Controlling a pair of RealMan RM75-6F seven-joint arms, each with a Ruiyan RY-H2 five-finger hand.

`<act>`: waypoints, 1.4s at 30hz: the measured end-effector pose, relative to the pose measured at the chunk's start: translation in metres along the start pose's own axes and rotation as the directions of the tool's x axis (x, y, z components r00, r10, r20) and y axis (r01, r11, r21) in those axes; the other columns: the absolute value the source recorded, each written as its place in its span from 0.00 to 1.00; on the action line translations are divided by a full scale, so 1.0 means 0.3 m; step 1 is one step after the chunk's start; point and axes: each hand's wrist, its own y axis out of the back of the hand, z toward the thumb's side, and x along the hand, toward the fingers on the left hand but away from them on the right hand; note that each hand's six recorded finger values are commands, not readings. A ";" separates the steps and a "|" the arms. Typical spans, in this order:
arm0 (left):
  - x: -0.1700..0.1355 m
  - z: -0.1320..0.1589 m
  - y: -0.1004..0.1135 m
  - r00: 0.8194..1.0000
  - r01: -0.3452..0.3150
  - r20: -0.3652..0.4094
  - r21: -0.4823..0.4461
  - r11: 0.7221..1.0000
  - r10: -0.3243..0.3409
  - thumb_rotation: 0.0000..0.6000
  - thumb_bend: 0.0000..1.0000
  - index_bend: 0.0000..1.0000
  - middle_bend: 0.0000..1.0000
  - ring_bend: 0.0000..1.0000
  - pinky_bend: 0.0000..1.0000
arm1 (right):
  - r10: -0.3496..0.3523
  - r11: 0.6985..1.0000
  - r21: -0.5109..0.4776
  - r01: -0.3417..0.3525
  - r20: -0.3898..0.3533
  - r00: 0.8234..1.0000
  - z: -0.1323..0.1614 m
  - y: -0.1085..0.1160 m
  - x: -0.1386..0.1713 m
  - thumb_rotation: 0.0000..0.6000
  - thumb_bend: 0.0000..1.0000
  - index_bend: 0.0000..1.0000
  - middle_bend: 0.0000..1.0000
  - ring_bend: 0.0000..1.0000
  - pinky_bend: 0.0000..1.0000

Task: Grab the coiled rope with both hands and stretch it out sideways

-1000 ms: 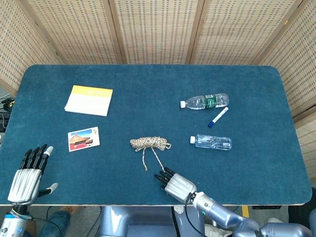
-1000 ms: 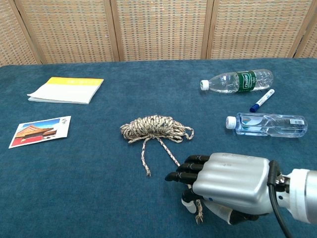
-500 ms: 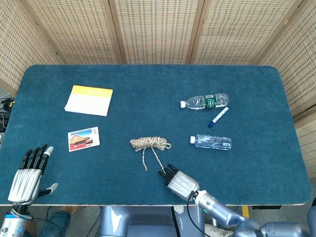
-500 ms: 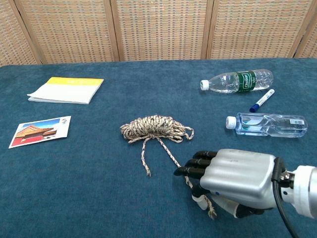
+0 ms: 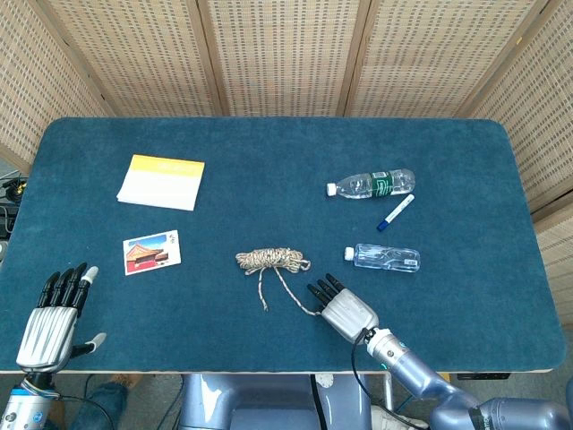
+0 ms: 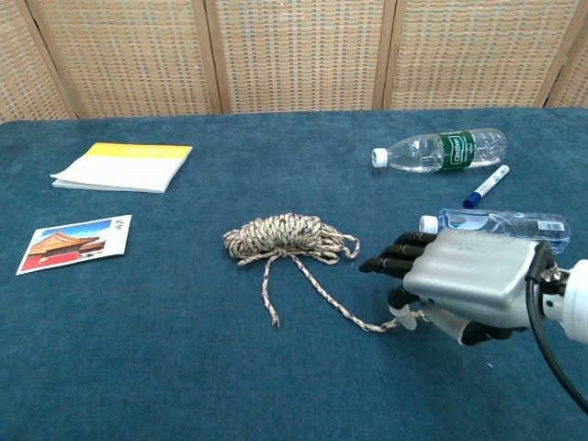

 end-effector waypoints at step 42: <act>0.007 0.002 -0.013 1.000 0.016 0.002 0.003 1.000 -0.016 1.00 0.00 0.00 0.00 0.00 0.00 | 0.036 0.950 -0.312 0.018 0.164 0.986 0.018 -0.005 -0.101 1.00 0.38 0.48 0.00 0.00 0.00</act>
